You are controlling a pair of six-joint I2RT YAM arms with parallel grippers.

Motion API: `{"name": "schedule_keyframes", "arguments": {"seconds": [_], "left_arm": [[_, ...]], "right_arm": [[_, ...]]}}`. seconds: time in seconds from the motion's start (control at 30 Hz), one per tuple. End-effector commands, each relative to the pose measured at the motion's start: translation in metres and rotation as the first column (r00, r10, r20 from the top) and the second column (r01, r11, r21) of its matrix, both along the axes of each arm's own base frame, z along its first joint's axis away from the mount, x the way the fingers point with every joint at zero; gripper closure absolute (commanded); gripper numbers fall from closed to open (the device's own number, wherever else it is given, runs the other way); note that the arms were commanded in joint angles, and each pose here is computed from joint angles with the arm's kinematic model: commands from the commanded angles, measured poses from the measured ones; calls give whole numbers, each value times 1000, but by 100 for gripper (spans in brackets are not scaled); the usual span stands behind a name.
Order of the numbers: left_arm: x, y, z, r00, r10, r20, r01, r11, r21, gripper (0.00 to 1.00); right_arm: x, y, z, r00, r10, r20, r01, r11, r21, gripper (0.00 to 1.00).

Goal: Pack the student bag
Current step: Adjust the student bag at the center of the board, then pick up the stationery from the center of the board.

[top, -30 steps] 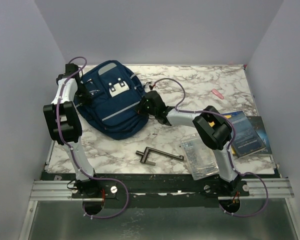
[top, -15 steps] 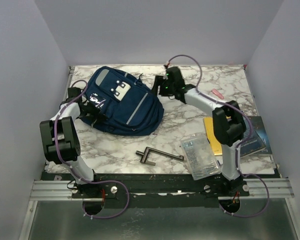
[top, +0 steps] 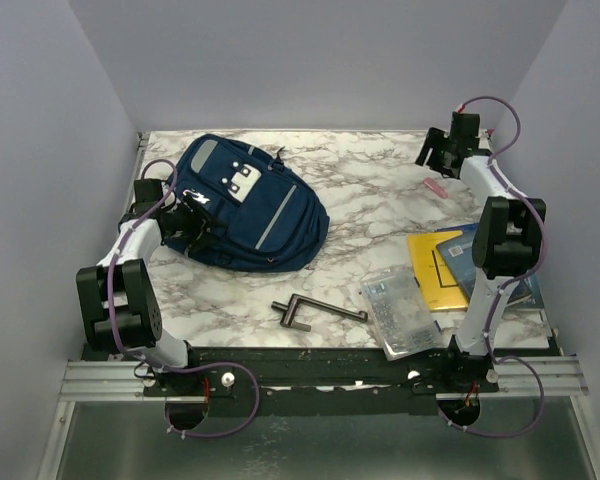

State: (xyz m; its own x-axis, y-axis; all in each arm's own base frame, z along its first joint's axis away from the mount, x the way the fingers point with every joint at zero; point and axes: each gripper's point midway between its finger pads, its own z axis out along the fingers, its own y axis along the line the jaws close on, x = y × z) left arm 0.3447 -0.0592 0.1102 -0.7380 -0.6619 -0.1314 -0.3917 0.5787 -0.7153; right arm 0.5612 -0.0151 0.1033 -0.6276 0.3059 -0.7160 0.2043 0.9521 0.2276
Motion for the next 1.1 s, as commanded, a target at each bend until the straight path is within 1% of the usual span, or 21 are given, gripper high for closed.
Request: {"name": "schedule_keyframes", "arguments": {"seconds": [0.0, 0.1, 0.2, 0.27, 0.4, 0.5, 0.57, 0.67, 0.77, 0.83, 0.87, 0.93, 1.0, 1.03, 1.07], "left_arm": [[-6, -16, 39, 969, -145, 199, 138, 989, 49, 32], [-9, -38, 59, 924, -255, 285, 232, 966, 112, 26], [-16, -60, 67, 877, -354, 326, 316, 934, 166, 24], [-20, -72, 68, 845, -408, 346, 363, 912, 190, 24], [-24, -80, 74, 815, -433, 386, 396, 901, 175, 24], [-26, -86, 79, 797, -442, 412, 417, 896, 154, 23], [-27, -88, 80, 791, -446, 418, 427, 893, 144, 22], [-28, -92, 84, 780, -452, 433, 443, 887, 129, 21], [-30, -95, 85, 771, -458, 442, 454, 883, 121, 21], [-31, -98, 84, 770, -458, 445, 464, 880, 103, 21], [-33, -101, 84, 775, -453, 442, 471, 879, 74, 21], [-37, -107, 86, 803, -418, 425, 471, 882, -21, 22], [-43, -111, 90, 856, -361, 371, 433, 892, -130, 23], [-47, -114, 97, 871, -332, 363, 414, 892, -180, 24], [-49, -116, 106, 874, -305, 378, 401, 892, -208, 24]], "right_arm": [[-6, -20, -35, 991, 50, -124, -55, 998, -36, 26], [3, -31, -39, 987, 120, -111, -129, 988, -80, 25], [8, -34, -47, 971, 210, -116, -223, 968, -117, 24], [4, -27, -57, 951, 271, -147, -286, 954, -91, 25], [-14, -17, -73, 934, 310, -178, -322, 946, -45, 26], [-24, -24, -83, 940, 274, -203, -295, 953, -76, 29], [-28, -32, -88, 940, 247, -233, -278, 954, -109, 35], [-31, -37, -89, 942, 231, -245, -270, 953, -137, 51], [-28, -30, -84, 948, 240, -207, -271, 953, -135, 71], [-26, -17, -77, 948, 272, -167, -295, 947, -130, 81], [-24, -8, -73, 944, 294, -148, -313, 941, -131, 84], [-22, 13, -60, 939, 327, -107, -339, 931, -133, 92], [-21, 36, -45, 927, 371, -66, -376, 916, -142, 97], [-20, 42, -36, 928, 369, -45, -371, 917, -148, 100], [-22, 68, -25, 914, 406, -21, -405, 905, -133, 100]]}}
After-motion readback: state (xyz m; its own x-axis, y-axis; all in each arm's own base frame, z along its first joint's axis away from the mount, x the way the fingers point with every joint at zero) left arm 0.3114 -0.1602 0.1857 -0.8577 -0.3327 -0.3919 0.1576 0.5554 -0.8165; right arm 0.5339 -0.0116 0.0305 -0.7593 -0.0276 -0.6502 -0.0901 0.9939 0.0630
